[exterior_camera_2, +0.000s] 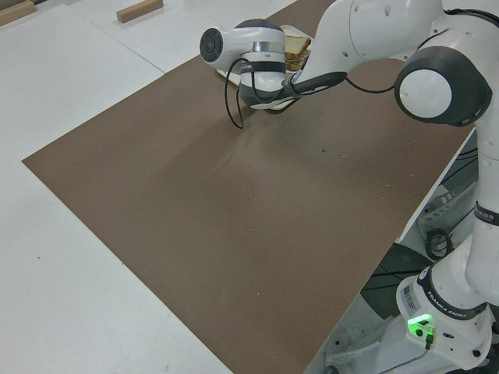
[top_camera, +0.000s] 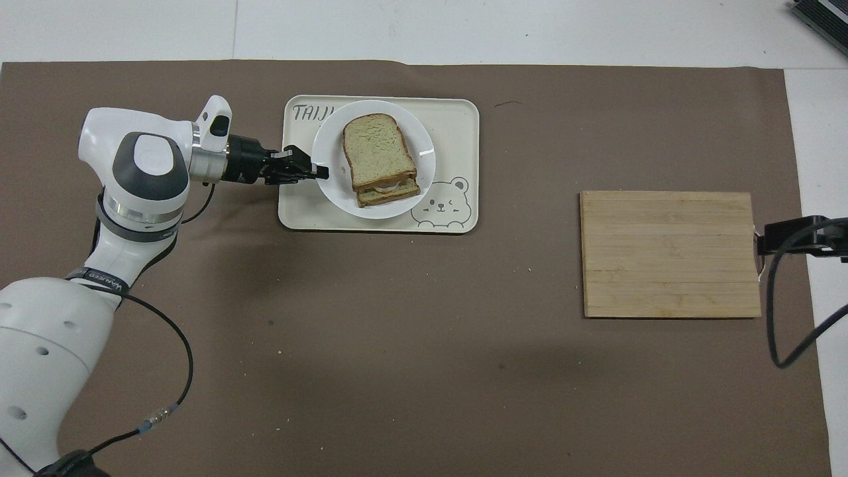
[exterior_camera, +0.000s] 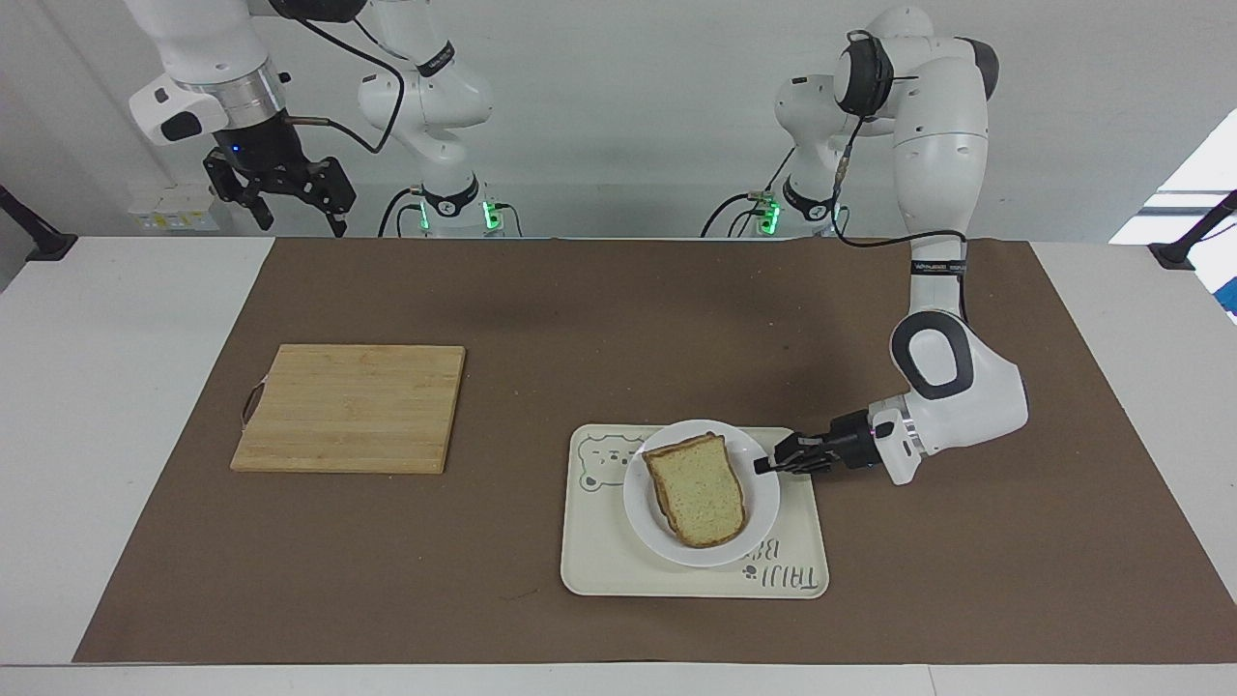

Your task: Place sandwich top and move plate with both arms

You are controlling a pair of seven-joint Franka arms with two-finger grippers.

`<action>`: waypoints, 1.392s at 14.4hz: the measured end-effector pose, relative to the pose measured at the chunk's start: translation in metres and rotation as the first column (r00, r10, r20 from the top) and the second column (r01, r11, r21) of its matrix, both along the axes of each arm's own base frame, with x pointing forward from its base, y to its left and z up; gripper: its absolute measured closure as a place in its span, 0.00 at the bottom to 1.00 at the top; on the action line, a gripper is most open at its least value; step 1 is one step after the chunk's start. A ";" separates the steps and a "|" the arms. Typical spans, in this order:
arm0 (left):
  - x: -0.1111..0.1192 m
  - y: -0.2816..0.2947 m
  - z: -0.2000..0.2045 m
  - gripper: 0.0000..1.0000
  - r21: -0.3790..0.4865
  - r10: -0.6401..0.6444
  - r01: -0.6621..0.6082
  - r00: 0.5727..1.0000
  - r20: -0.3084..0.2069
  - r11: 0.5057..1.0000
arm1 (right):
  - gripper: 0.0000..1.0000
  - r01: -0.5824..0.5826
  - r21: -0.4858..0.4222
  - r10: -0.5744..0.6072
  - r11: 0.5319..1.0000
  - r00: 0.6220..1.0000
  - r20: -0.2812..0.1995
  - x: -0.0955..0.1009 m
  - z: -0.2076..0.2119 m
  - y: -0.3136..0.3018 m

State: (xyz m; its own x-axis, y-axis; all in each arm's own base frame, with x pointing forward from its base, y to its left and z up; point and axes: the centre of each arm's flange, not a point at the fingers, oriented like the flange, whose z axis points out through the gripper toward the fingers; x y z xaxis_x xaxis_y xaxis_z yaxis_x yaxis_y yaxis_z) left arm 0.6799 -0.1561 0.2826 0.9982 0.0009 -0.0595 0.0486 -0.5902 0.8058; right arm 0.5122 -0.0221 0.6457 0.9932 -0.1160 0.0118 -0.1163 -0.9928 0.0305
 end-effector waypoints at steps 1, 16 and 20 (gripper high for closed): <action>-0.001 -0.005 -0.004 0.95 0.008 -0.005 0.005 1.000 0.000 1.000 | 0.00 0.000 0.000 0.000 1.000 1.000 0.000 0.000 0.000 0.000; 0.013 0.092 0.133 0.00 0.459 0.050 -0.100 0.992 0.119 0.883 | 0.00 0.000 0.006 0.000 1.000 1.000 0.003 -0.001 0.001 0.001; -0.008 0.104 0.194 0.00 0.627 0.021 -0.095 0.992 0.124 0.773 | 0.00 -0.001 0.007 0.001 1.000 1.000 0.003 -0.001 0.001 0.001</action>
State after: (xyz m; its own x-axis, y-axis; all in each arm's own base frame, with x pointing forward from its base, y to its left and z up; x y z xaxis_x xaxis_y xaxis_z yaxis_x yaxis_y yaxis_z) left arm 0.6716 -0.0525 0.4762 0.9951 0.0599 0.0782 0.0380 -0.9660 0.2557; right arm 0.5115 -0.0209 0.6470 0.9933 -0.1149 0.0136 -0.1152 -0.9931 0.0232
